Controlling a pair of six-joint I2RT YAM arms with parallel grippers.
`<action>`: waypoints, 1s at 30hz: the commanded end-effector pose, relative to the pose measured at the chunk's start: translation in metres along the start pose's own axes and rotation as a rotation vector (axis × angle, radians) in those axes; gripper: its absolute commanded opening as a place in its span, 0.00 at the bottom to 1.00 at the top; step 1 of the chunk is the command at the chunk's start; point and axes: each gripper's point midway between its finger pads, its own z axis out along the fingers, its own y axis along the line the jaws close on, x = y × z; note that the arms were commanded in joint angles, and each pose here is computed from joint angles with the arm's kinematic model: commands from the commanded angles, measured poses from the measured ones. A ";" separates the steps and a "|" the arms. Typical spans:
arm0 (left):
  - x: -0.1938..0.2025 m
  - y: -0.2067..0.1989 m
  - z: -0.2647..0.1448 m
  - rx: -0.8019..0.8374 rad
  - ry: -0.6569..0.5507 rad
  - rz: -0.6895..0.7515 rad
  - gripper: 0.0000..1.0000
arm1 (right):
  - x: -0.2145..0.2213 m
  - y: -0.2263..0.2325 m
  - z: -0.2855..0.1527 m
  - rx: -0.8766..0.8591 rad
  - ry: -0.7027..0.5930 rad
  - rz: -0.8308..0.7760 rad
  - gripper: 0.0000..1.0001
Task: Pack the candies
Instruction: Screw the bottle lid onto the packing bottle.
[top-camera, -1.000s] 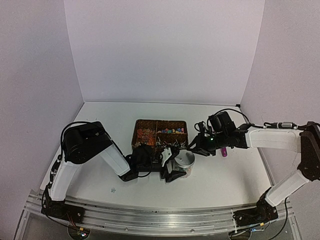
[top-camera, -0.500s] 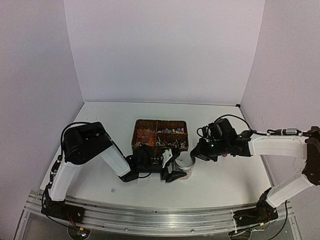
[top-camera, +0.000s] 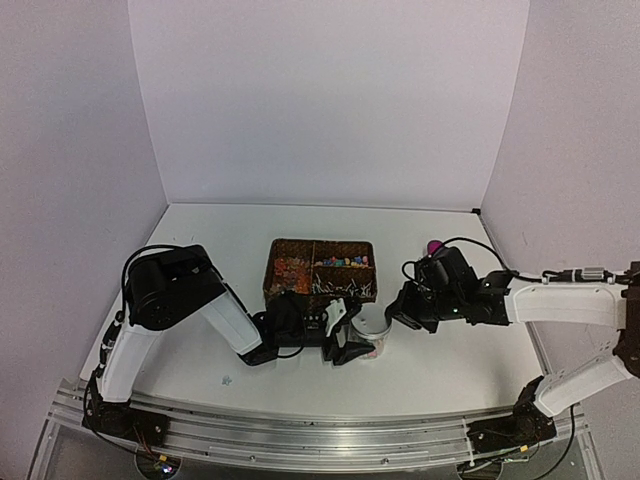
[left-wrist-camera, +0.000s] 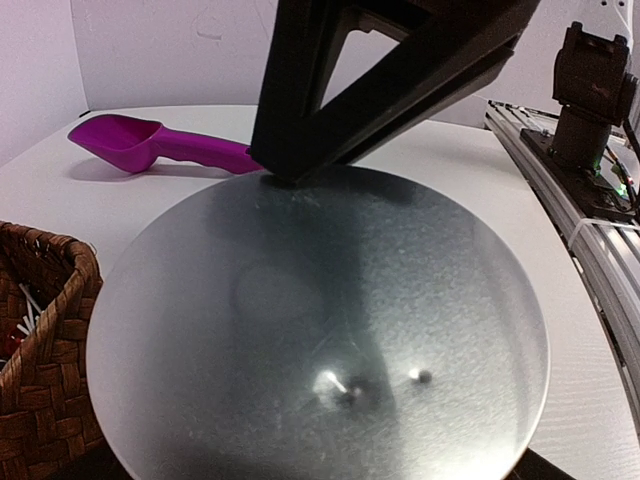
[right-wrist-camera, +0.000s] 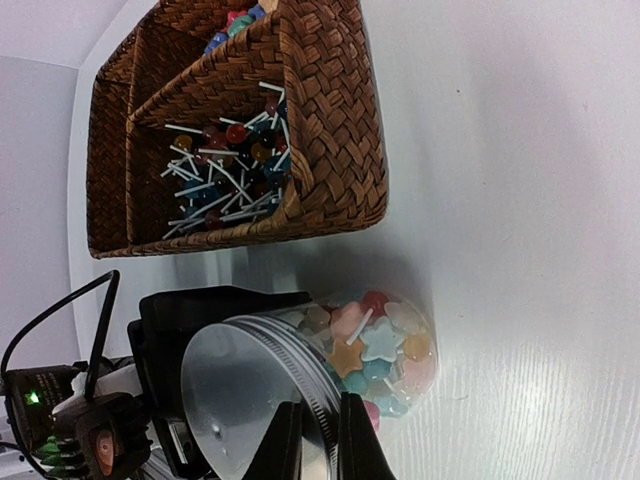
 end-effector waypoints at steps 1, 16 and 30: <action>0.000 0.052 -0.005 -0.204 -0.007 -0.063 0.51 | 0.071 -0.006 -0.005 0.023 0.269 0.051 0.10; -0.002 0.040 -0.008 -0.113 -0.020 -0.036 0.52 | 0.090 -0.002 -0.030 0.050 0.288 0.072 0.08; 0.004 0.015 -0.009 -0.009 0.012 0.027 0.52 | -0.044 0.031 -0.017 0.087 0.065 -0.206 0.36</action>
